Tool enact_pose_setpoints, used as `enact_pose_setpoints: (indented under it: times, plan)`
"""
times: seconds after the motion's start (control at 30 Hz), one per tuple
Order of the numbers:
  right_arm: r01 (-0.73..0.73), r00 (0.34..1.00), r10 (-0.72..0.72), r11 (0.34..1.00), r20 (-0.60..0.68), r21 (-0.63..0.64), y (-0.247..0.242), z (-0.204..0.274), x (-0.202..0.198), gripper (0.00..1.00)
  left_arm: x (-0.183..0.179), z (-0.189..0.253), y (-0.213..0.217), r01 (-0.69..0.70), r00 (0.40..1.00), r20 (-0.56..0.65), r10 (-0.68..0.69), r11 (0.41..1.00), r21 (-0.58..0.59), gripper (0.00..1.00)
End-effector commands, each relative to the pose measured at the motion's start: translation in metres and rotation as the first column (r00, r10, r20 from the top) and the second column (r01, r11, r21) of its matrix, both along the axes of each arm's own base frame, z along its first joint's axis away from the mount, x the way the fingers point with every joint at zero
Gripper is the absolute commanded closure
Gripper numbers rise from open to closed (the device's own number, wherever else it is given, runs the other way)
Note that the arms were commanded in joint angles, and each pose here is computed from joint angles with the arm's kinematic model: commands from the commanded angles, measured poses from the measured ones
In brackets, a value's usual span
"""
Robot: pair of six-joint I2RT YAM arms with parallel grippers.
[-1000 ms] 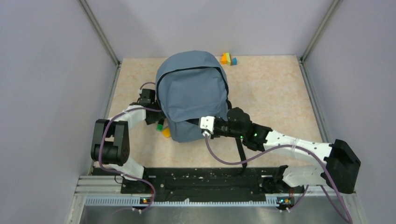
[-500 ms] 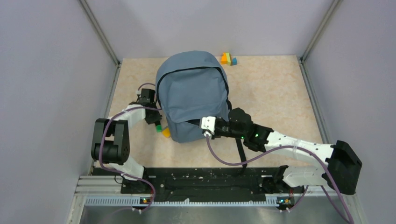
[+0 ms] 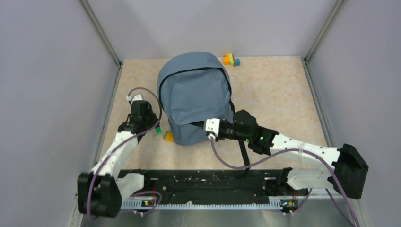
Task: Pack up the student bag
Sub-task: Pick up the stationery from the center of the board.
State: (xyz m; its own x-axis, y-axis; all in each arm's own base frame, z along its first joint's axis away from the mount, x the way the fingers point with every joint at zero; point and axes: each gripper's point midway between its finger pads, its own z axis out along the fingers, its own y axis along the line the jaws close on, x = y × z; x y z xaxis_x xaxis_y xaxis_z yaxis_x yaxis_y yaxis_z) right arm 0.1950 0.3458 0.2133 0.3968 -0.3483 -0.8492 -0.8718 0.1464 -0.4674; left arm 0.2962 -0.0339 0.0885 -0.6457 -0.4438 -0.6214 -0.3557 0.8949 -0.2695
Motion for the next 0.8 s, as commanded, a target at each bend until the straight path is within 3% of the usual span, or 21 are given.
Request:
enact_pose_setpoints:
  times: [0.0,0.13,0.3,0.53,0.77]
  plan:
    - [-0.051,0.997,0.042,0.989,0.072,0.142,0.007,0.047,-0.007,1.00,-0.010,0.050,-0.006,0.053,0.975,0.216,-0.054,0.999,0.009,0.85]
    - [-0.060,0.996,0.050,0.988,0.070,0.143,0.008,0.046,-0.008,1.00,-0.030,0.104,-0.018,0.142,0.907,0.395,-0.144,0.989,0.036,0.84]
    - [-0.066,0.997,0.058,0.988,0.058,0.139,0.010,0.043,-0.009,1.00,-0.053,0.169,-0.052,0.327,0.761,0.564,-0.322,0.940,0.096,0.82]
    - [-0.055,0.997,0.048,0.989,0.054,0.134,0.009,0.042,-0.007,1.00,-0.077,0.219,-0.099,0.527,0.579,0.645,-0.499,0.832,0.170,0.82]
    - [-0.056,0.998,0.052,0.990,0.039,0.128,0.009,0.040,-0.008,1.00,-0.087,0.258,-0.157,0.707,0.365,0.720,-0.590,0.679,0.198,0.82]
